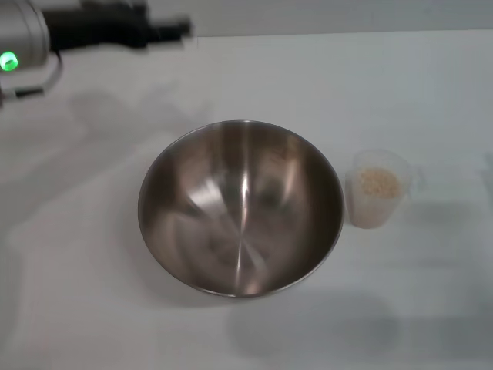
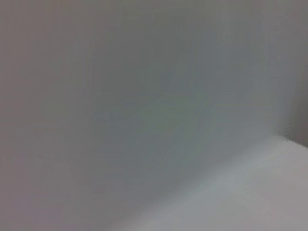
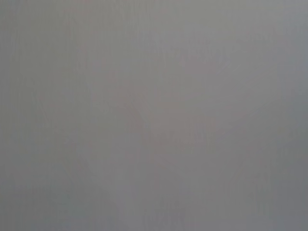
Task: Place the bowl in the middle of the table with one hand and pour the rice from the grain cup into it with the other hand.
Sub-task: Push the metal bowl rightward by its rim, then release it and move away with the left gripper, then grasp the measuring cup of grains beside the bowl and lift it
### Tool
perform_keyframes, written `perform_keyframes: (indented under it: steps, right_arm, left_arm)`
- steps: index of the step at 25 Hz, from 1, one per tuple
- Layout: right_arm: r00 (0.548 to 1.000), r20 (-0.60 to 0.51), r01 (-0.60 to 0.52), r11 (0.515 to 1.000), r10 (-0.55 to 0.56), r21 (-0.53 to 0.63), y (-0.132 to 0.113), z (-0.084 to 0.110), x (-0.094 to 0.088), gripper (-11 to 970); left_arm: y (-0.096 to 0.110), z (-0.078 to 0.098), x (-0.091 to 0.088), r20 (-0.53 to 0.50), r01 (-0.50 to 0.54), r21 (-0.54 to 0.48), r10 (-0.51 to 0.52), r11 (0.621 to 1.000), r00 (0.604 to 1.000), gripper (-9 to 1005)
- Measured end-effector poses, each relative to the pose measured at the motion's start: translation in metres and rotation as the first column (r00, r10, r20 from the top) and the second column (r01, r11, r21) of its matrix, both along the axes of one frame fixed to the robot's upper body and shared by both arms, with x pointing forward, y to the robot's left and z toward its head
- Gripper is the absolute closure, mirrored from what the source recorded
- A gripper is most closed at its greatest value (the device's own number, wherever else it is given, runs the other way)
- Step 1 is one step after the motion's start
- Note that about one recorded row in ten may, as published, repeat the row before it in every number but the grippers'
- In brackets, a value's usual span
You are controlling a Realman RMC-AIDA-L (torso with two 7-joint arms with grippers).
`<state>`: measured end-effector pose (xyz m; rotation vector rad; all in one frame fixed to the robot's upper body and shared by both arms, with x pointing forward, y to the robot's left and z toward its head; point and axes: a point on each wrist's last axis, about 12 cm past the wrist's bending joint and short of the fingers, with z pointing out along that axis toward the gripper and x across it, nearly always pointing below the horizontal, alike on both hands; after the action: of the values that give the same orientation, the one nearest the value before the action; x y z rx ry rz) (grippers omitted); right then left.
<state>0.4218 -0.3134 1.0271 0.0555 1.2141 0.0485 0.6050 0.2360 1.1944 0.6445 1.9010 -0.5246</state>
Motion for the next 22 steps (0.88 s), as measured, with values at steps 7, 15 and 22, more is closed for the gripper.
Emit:
perform_keyframes:
  steps: [7, 15, 22]
  right_arm:
    - [1.0, 0.001, 0.008, 1.0, -0.008, 0.0, -0.001, 0.0, -0.003, 208]
    - [1.0, 0.026, 0.001, 1.0, 0.0, -0.008, -0.001, 0.002, -0.008, 209]
    - [0.998, 0.039, -0.045, 0.998, 0.047, -0.04, 0.0, 0.001, -0.024, 211]
  left_arm:
    - [0.001, 0.011, -0.012, 0.543, -0.455, 0.001, 0.381, 0.891, 0.748, 180]
    - [0.001, -0.03, -0.058, 0.83, -0.618, -0.263, 0.5, 0.74, 0.246, 177]
    - [0.041, -0.087, -0.075, 0.744, -0.53, -0.321, 0.555, 0.785, 0.371, 177]
